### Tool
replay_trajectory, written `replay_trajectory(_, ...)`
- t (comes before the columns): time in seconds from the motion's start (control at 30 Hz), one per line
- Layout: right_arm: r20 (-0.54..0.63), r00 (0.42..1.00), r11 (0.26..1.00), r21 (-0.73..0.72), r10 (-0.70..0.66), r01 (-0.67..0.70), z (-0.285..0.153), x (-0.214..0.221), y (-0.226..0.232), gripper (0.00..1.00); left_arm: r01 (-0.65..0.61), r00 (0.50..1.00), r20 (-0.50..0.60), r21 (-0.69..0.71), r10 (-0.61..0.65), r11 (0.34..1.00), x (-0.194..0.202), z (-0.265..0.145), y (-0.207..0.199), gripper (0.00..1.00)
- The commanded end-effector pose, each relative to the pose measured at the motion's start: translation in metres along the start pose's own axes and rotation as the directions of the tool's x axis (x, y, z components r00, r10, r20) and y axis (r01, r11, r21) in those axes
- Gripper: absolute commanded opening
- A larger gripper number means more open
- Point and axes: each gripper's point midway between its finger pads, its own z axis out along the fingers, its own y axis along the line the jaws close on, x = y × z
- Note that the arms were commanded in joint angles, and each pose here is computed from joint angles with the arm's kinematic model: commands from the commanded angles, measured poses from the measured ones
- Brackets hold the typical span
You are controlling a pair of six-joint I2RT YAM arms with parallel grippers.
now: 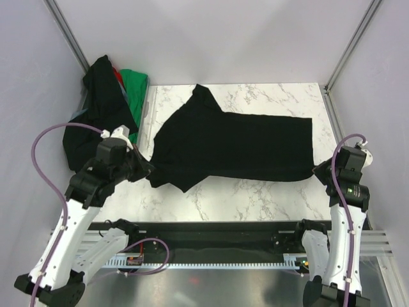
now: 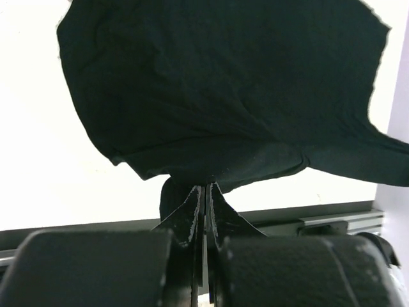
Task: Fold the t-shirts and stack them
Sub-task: Fold the tshirt
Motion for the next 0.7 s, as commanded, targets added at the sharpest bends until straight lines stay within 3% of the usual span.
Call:
replay_trajectory(0.0, 0.005, 1.000, 1.000, 0.001, -0.011, 0.011, 0.006, -0.006, 0.002, 0.00, -0.076, 0.997, 0.005, -0.041, 0.077, 0.996, -0.014, 0.019, 0.000, 0.02)
replay_trajectory(0.33, -0.079, 0.997, 1.000, 0.000, -0.026, 0.026, 0.055, -0.005, 0.013, 0.00, -0.237, 0.970, -0.086, -0.098, 0.229, 0.967, -0.049, 0.100, -0.020, 0.03)
replay_trajectory(0.63, -0.173, 0.985, 0.999, 0.037, 0.006, 0.000, 0.146, -0.010, 0.028, 0.00, -0.296, 0.943, -0.212, -0.173, 0.258, 0.939, -0.099, 0.229, -0.014, 0.03)
replay_trajectory(0.67, -0.192, 0.981, 1.000, 0.029, 0.006, -0.001, 0.155, -0.011, 0.033, 0.06, -0.294, 0.939, -0.236, -0.173, 0.251, 0.940, -0.100, 0.240, -0.013, 0.03)
